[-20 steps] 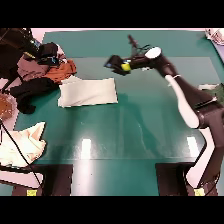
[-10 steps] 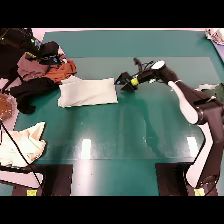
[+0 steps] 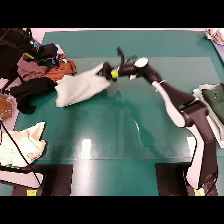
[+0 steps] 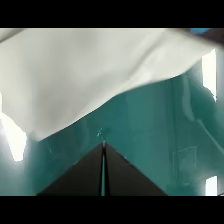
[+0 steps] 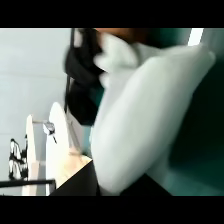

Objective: Fold the shirts.

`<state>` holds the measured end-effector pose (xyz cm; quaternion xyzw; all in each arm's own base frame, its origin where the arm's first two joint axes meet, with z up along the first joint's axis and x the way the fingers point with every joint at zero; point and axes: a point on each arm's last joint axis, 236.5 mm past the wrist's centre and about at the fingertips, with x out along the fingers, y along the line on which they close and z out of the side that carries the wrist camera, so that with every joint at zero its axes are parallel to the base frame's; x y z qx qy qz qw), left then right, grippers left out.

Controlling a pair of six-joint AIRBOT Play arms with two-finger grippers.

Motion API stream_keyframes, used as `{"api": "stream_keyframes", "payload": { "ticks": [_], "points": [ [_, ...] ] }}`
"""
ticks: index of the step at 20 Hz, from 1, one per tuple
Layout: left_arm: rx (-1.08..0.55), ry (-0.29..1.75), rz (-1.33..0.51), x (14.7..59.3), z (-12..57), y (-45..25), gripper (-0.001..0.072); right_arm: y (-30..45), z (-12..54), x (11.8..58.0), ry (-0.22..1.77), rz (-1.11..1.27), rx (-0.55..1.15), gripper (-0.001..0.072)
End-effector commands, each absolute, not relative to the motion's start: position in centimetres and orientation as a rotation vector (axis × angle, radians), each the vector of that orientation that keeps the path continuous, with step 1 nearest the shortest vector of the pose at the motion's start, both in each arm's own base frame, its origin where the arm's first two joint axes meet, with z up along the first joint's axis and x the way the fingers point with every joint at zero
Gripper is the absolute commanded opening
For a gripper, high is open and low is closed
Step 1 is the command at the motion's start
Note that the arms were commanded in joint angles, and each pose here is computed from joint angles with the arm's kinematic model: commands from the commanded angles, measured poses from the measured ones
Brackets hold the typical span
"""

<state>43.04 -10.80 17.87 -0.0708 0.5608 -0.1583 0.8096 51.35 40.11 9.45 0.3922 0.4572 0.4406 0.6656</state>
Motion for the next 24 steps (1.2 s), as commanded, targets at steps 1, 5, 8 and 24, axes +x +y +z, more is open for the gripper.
{"api": "stream_keyframes", "payload": {
  "ticks": [1,5,8,24],
  "points": [
    [-0.140,1.213,-0.314,42.6,17.8,-10.2,0.0030,32.1,20.7,53.7,0.837,0.886,0.852,0.0021],
    [-0.207,1.170,-0.391,42.0,19.8,-12.3,0.0030,12.6,23.4,54.5,0.768,0.432,0.771,0.0021],
    [-0.243,1.131,-0.455,41.1,21.8,-13.7,0.0030,-0.7,25.5,53.4,0.673,0.190,0.792,0.0021],
    [-0.332,1.121,-0.457,39.3,24.1,-14.5,0.0030,-26.7,29.7,43.3,0.385,-0.238,1.052,0.0021]
  ]
}}
